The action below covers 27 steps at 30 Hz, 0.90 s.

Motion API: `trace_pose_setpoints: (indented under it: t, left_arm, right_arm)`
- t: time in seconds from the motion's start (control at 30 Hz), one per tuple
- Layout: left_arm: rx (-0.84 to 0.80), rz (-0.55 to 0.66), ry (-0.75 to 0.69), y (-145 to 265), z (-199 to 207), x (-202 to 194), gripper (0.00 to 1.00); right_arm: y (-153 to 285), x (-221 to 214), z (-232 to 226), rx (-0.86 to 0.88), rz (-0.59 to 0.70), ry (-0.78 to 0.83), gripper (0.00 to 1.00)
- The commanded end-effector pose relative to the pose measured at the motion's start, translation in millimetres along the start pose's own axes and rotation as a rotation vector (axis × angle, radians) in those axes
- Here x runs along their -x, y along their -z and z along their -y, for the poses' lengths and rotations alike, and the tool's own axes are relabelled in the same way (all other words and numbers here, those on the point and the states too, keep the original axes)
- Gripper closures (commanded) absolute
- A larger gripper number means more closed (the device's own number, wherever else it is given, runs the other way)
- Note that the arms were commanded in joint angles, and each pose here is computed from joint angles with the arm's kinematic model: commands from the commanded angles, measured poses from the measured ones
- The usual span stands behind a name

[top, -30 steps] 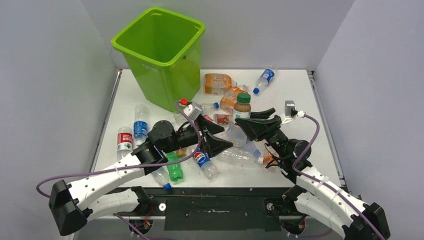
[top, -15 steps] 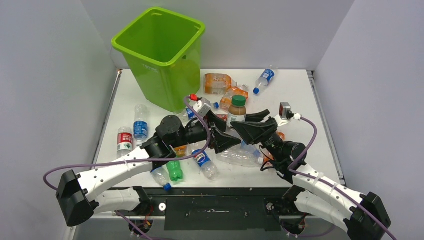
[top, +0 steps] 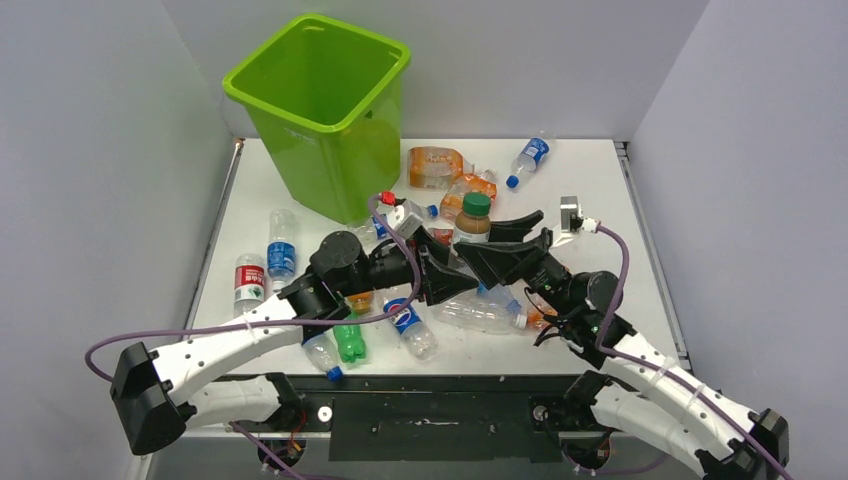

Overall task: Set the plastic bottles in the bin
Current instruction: Place the plastic bottle in the trash bin.

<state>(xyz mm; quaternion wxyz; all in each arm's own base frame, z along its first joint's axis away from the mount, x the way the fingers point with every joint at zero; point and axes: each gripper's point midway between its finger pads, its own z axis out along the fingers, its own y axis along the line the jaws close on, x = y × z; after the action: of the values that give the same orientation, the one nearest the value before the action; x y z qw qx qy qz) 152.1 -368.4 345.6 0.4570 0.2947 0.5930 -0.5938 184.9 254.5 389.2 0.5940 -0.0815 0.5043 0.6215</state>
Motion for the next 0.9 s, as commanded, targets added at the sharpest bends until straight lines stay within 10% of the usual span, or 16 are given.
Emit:
trace_pose_setpoints:
  t: [0.0,0.23,0.33,0.37,0.63,0.87]
  left_arm:
    - [0.009,0.029,-0.116,14,8,17,0.85]
    - [-0.016,0.011,-0.141,19,17,18,0.75]
    - [0.006,0.015,-0.115,22,18,23,0.06]
    - [0.019,0.024,-0.113,25,18,26,0.03]
    - [0.138,0.294,-0.127,65,31,103,0.04]
    - [0.173,0.178,-0.087,32,20,104,0.04]
  right_arm:
    - [5,-13,5,-0.076,-0.191,0.152,0.36]
    - [13,-29,8,-0.073,-0.28,0.169,0.6]
    - [15,-24,7,-0.074,-0.273,0.212,0.65]
    - [16,-21,6,-0.074,-0.272,0.239,0.66]
    - [40,-25,10,-0.059,-0.335,0.418,0.71]
    - [45,-20,1,-0.028,-0.273,0.393,0.73]
